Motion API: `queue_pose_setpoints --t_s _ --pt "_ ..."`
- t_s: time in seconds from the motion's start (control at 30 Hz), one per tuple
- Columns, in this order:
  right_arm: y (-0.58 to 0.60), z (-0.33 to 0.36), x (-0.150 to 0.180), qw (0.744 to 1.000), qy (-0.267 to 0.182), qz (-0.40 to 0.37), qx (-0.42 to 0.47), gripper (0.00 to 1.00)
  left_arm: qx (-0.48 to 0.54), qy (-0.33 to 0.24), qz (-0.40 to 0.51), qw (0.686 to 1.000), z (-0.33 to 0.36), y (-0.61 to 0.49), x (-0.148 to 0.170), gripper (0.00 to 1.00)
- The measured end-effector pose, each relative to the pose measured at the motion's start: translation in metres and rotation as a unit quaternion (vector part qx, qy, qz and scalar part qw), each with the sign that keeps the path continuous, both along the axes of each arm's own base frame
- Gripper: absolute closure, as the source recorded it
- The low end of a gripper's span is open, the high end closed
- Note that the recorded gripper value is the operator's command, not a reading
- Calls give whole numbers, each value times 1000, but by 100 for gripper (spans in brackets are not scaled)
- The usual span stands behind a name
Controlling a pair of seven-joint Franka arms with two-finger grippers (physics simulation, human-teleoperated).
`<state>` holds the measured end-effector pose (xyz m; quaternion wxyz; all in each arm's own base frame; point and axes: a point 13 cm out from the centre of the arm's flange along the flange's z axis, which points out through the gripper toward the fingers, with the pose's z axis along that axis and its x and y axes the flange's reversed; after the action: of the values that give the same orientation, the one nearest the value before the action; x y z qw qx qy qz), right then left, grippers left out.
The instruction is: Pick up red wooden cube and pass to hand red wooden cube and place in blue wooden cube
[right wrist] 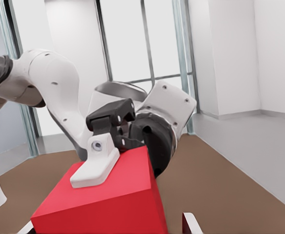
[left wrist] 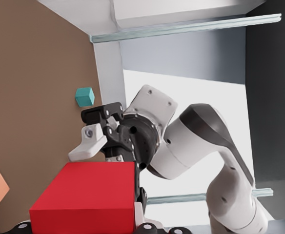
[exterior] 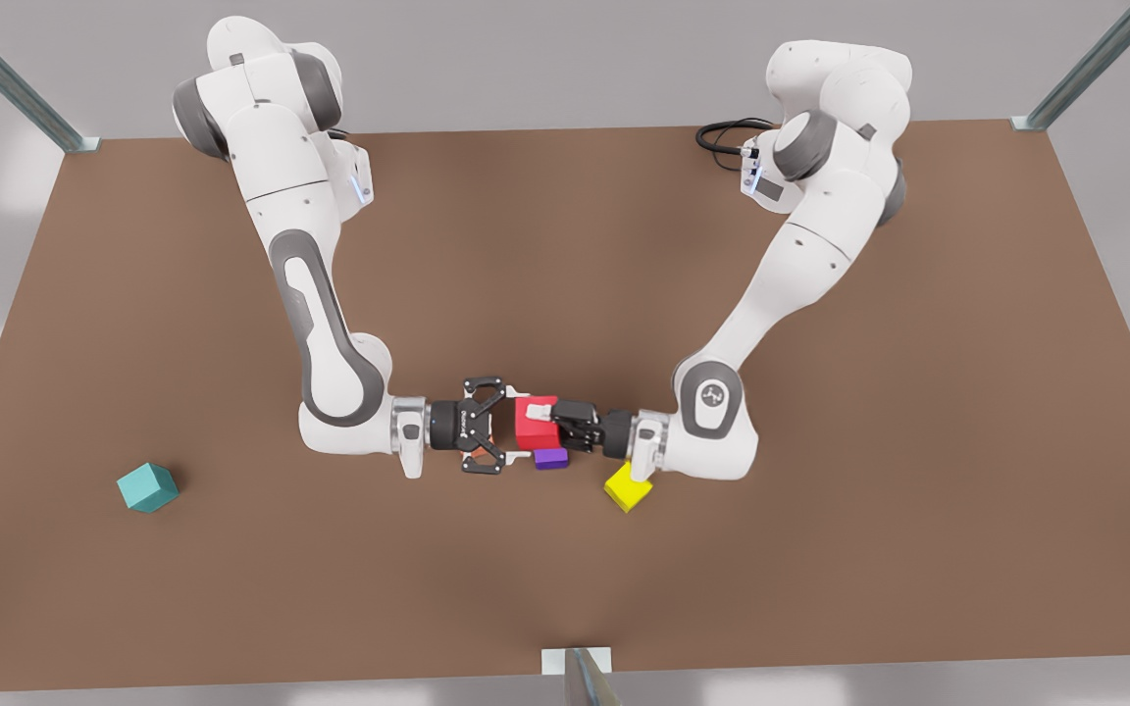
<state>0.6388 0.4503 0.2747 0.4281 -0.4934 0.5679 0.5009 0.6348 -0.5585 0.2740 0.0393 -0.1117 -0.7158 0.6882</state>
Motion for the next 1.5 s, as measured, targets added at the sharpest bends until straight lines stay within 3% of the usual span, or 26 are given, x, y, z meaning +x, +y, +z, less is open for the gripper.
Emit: queue_pose_setpoints --t_s 0.27,0.3,0.33,0.53,0.57,0.6,0.63,0.87,1.0,1.07,1.1,1.17,1.27,1.33,1.37,1.4,1.5 --pt "7 0 0 1000 0 -1 5 0 3 -1 8 1000 -7 -16 -1 50" --pt "8 1 0 1000 0 -1 5 20 3 -1 9 1000 -7 -16 -1 50" --pt "8 1 0 1000 0 -2 5 57 3 -1 10 1000 -7 -17 -1 50" --pt "7 0 2 1000 0 -1 3 56 6 -1 15 1000 -9 -16 2 50" --pt "7 0 2 1000 1 -1 3 56 6 -1 16 1000 -9 -17 2 40" --pt "7 0 2 1000 1 -1 3 54 5 -1 16 1000 -9 -17 2 7" --pt "5 0 2 1000 1 -1 2 54 2 -1 16 1000 -7 -17 2 0" --pt "-5 -2 7 1000 1 -4 -3 54 -7 4 22 1000 -3 -8 8 0" --pt "-48 8 36 999 -27 -13 -25 54 -6 3 45 999 -8 75 54 0" --pt "-119 7 54 995 -51 -5 -84 54 35 -39 36 998 -11 154 78 0" --pt "-172 6 60 988 -65 6 -139 54 88 -89 -2 992 2 195 78 0" --pt "-276 -8 55 962 -66 34 -262 54 229 -190 -107 949 62 245 51 0" --pt "-426 -46 37 895 -16 53 -443 54 415 -228 -137 870 110 316 45 0" --pt "-511 -66 24 847 26 41 -529 54 524 -211 -148 812 125 356 25 0" --pt "-548 -72 18 827 47 31 -560 54 604 -179 -166 758 120 370 -16 0" --pt "-578 -77 12 809 65 21 -584 54 649 -162 -167 724 134 382 -58 0" --pt "-631 -91 6 770 91 -10 -632 54 681 -107 -152 708 151 430 -89 0"
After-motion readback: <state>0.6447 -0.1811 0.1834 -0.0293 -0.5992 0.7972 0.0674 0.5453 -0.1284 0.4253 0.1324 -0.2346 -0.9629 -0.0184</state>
